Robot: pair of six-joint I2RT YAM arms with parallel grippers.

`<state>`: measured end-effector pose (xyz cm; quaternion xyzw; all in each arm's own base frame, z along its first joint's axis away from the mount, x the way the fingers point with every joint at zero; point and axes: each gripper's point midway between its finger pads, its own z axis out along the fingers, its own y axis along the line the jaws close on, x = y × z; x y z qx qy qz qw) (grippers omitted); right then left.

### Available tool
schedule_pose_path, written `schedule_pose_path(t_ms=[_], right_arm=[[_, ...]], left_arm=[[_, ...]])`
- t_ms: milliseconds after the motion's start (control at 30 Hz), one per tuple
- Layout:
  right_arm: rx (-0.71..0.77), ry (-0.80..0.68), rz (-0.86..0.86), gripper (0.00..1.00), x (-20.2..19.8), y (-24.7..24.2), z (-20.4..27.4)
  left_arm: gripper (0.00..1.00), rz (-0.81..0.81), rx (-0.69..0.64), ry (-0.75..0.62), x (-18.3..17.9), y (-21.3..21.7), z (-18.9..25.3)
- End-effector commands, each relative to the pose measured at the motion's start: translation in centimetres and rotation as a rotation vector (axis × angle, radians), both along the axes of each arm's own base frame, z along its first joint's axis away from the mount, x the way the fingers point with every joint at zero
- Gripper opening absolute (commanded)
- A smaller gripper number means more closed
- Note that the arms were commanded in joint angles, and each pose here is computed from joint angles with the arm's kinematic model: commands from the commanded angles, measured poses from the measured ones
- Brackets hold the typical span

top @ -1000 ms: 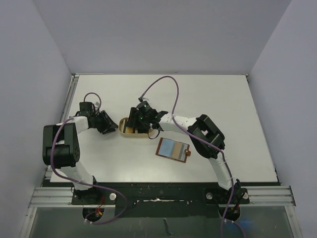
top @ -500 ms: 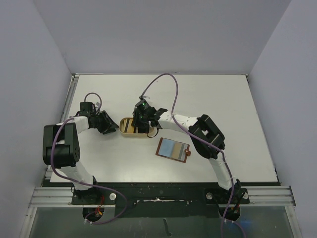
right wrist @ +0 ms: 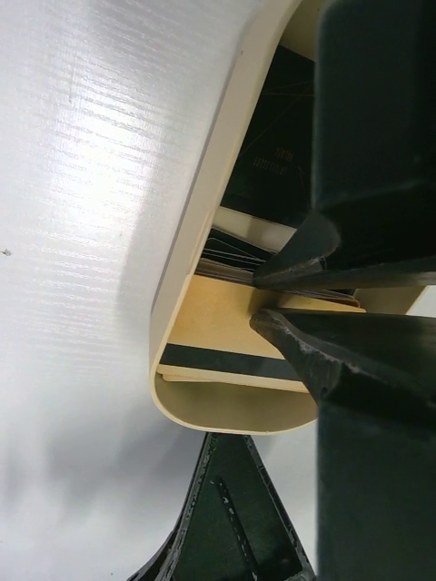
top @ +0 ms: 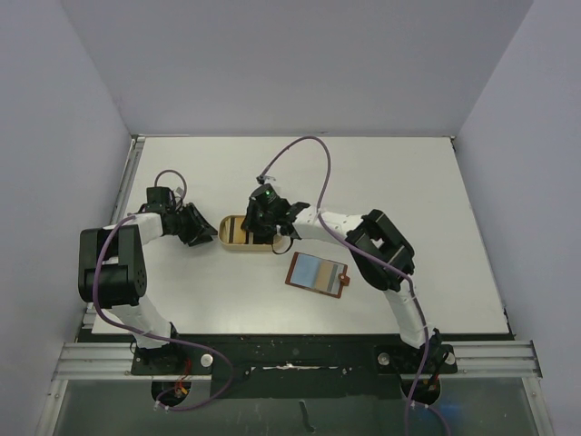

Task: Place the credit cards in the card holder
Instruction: Pick up the credit card from the storage box.

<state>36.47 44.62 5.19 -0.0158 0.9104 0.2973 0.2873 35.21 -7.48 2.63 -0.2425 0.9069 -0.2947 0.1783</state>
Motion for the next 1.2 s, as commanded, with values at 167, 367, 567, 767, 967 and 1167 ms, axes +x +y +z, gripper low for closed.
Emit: schedule_pose_path(t_ms=[167,367,567,767,967,1167], right_arm=[[0.001,-0.051,-0.036,0.09,0.8,-2.6,2.8],[0.041,-0.052,-0.019,0.11,0.5,-3.0,3.2],[0.143,-0.093,0.009,0.00,0.4,-3.1,5.7],[0.256,-0.124,0.052,0.00,-0.3,-3.6,8.8],[0.300,-0.126,0.051,0.00,-1.2,-5.2,10.6],[0.310,-0.127,0.010,0.00,-2.2,-6.7,12.5]], left_arm=[[0.31,0.002,0.019,-0.027,1.1,0.4,0.6],[0.31,0.007,0.023,-0.022,1.2,0.5,0.5],[0.31,0.035,0.037,-0.041,1.6,1.4,1.5],[0.31,0.097,0.090,-0.110,2.6,3.4,4.5],[0.32,0.108,0.134,-0.196,2.6,4.3,7.4],[0.31,-0.015,0.140,-0.317,1.5,1.6,10.5]])
